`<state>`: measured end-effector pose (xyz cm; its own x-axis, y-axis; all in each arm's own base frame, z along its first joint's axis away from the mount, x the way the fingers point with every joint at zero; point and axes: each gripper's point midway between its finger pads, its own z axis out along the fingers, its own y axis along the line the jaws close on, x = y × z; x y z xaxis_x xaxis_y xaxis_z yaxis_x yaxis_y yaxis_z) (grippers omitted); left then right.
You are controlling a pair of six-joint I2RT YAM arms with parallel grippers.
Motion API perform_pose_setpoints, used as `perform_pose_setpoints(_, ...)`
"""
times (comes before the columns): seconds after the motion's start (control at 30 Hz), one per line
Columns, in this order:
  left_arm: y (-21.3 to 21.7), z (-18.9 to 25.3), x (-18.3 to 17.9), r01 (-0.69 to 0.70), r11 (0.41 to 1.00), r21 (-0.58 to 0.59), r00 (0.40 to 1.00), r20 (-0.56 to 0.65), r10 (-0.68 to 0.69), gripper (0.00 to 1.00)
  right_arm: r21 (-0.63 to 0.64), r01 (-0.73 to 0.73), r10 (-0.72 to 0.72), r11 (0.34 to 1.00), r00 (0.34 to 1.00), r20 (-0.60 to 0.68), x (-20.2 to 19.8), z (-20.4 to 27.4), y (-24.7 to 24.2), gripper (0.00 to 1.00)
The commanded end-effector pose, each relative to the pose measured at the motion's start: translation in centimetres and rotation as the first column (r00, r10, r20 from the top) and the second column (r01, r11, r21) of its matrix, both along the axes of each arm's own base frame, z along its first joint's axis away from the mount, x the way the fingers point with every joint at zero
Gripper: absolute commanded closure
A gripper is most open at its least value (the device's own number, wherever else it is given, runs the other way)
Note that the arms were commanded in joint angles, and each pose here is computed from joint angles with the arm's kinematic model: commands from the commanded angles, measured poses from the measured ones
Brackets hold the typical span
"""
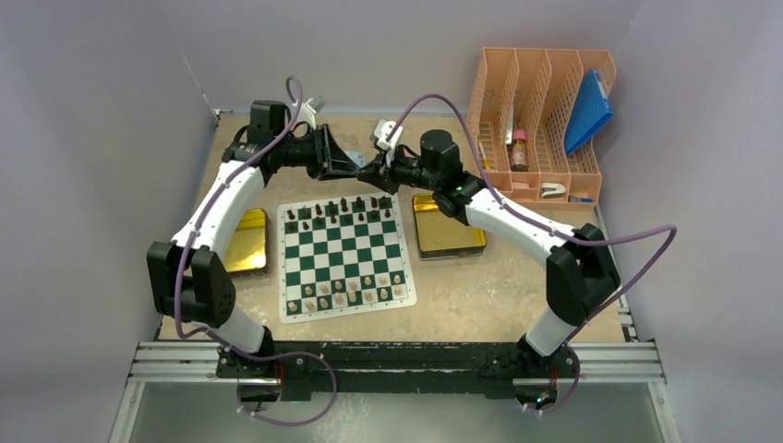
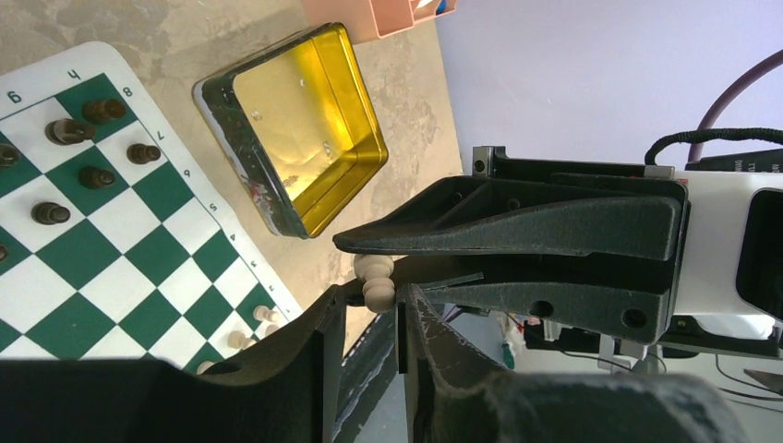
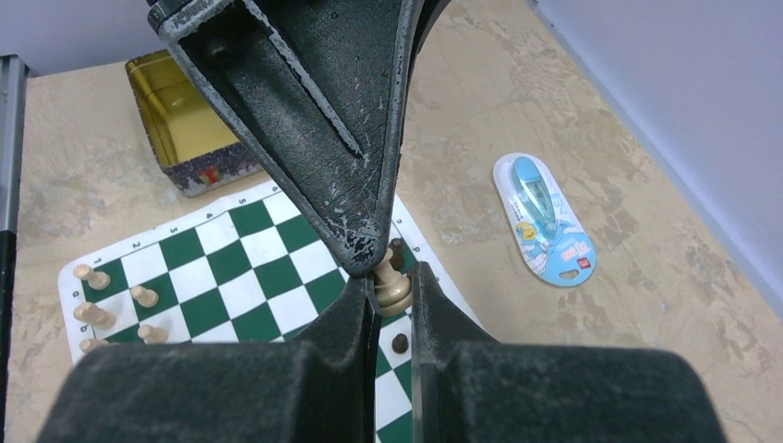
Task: Set up the chess pieces on the board
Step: Place the chess piece on the chessboard.
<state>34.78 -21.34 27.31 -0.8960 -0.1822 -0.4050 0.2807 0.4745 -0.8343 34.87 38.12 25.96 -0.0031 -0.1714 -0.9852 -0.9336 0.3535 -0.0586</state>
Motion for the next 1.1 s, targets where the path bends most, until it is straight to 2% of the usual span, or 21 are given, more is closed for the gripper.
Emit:
perform_pose_setpoints(0.0,-0.8,0.4,-0.1,0.030,0.998,-0.049,1.000,0.003,-0.030,0.74,0.054,-0.031,0.026,0.998,0.995,0.091,-0.4,4.2,0.1,1.00)
perform_pose_setpoints(0.13,-0.8,0.2,-0.1,0.026,0.999,-0.037,1.000,0.006,-0.025,0.79,0.050,-0.036,0.031,0.998,0.995,0.096,-0.4,4.2,0.1,1.00)
perform_pose_setpoints(0.27,-0.8,-0.3,-0.1,0.022,0.999,-0.037,1.000,-0.017,-0.022,0.89,0.040,-0.055,0.050,0.998,0.993,0.104,-0.9,4.0,0.0,1.00)
perform_pose_setpoints(0.37,-0.8,-0.4,-0.1,0.028,0.999,-0.036,0.999,-0.019,-0.029,1.00,0.035,-0.058,0.054,0.998,0.993,0.108,-1.0,3.8,0.0,1.00)
perform_pose_setpoints(0.47,-0.7,-0.3,-0.1,0.022,0.999,-0.026,1.000,-0.005,-0.022,1.00,0.035,-0.050,0.046,0.998,0.993,0.110,-0.8,4.1,-0.1,1.00)
perform_pose_setpoints(0.53,-0.6,-0.3,-0.1,0.015,1.000,-0.015,1.000,-0.001,-0.015,1.00,0.026,-0.021,0.018,0.999,0.995,0.097,-0.4,3.9,-0.3,0.88)
perform_pose_setpoints(0.57,-0.5,-0.2,0.0,0.008,1.000,-0.004,1.000,0.005,-0.008,1.00,0.020,-0.012,0.010,1.000,0.996,0.090,-0.3,3.9,-0.3,0.76)
perform_pose_setpoints(0.6,-0.3,-0.3,0.0,-0.004,1.000,0.012,1.000,0.010,0.004,1.00,0.016,-0.015,0.014,1.000,0.997,0.070,-0.5,3.7,-0.4,0.69)
perform_pose_setpoints(0.67,0.1,-0.4,0.1,-0.027,0.999,0.044,0.999,0.023,0.026,1.00,0.023,-0.032,0.031,0.999,0.999,0.021,-1.3,3.5,-0.4,0.59)
perform_pose_setpoints(0.83,1.6,-1.6,0.0,-0.107,0.982,0.153,0.994,0.029,0.103,1.00,0.027,-0.042,0.042,0.999,0.999,0.015,-3.2,4.1,-1.7,0.39)
perform_pose_setpoints(0.9,2.9,-2.9,-0.2,-0.168,0.953,0.251,0.985,0.005,0.172,1.00,0.042,-0.009,0.008,0.999,1.000,0.025,-3.6,5.1,-2.6,0.32)
perform_pose_setpoints(1.03,6.3,-5.7,-1.5,-0.274,0.852,0.447,0.942,-0.054,0.332,1.00,0.086,0.078,-0.085,0.993,0.993,0.086,-4.1,8.4,-4.8,0.15)
perform_pose_setpoints(1.07,6.9,-6.0,-2.0,-0.295,0.830,0.473,0.928,-0.065,0.366,1.00,0.101,0.091,-0.102,0.991,0.990,0.099,-4.4,9.2,-5.3,0.04)
